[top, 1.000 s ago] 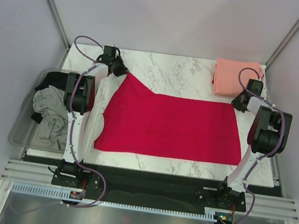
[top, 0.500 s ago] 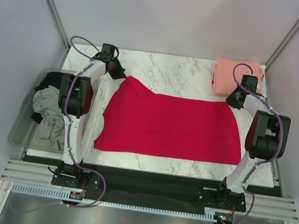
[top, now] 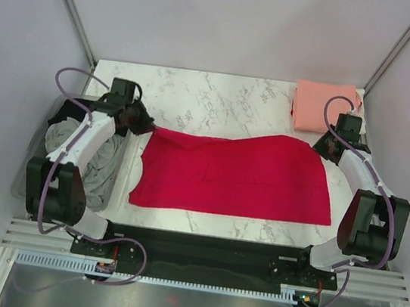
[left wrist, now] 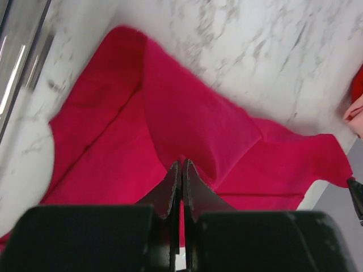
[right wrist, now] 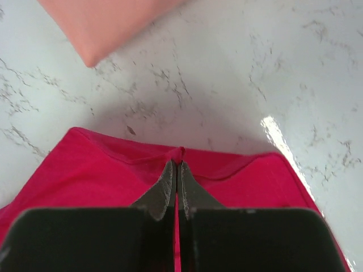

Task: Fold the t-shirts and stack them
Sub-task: Fold the tshirt

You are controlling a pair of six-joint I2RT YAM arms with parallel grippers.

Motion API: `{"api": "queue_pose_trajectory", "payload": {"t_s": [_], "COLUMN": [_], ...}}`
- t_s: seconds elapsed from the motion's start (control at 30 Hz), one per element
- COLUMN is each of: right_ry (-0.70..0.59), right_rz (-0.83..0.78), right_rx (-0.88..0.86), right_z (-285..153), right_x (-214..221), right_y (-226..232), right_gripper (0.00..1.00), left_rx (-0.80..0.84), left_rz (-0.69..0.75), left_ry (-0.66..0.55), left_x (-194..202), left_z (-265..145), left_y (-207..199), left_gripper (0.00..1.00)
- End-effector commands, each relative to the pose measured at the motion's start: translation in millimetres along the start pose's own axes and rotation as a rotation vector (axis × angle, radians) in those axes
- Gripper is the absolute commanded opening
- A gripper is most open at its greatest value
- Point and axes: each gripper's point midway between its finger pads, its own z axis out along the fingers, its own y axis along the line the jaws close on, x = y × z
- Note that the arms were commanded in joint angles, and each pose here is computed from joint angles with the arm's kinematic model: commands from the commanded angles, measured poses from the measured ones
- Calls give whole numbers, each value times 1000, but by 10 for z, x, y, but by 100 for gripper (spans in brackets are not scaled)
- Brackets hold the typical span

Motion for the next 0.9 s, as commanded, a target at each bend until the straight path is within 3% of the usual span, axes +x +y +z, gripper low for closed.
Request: {"api": "queue_pose_trajectory", "payload": {"t_s": [0.0, 0.17, 0.87], "right_ry": [-21, -19, 63], "right_rz": [-8, 16, 124], "right_rx": [47, 71, 182], "right_z": [-145, -251, -382], "right_x": [19, 81, 542], "right_y": [-156, -322, -964], "right_gripper": [0, 0, 0], "left_rx": [-70, -19, -7], "left_rz": [-78, -82, -111], "left_ry": [100, 49, 115], "left_x": [551, 791, 1439], "left_z": [-135, -481, -623], "left_y": [439, 593, 1058], "left_gripper": [2, 2, 2]}}
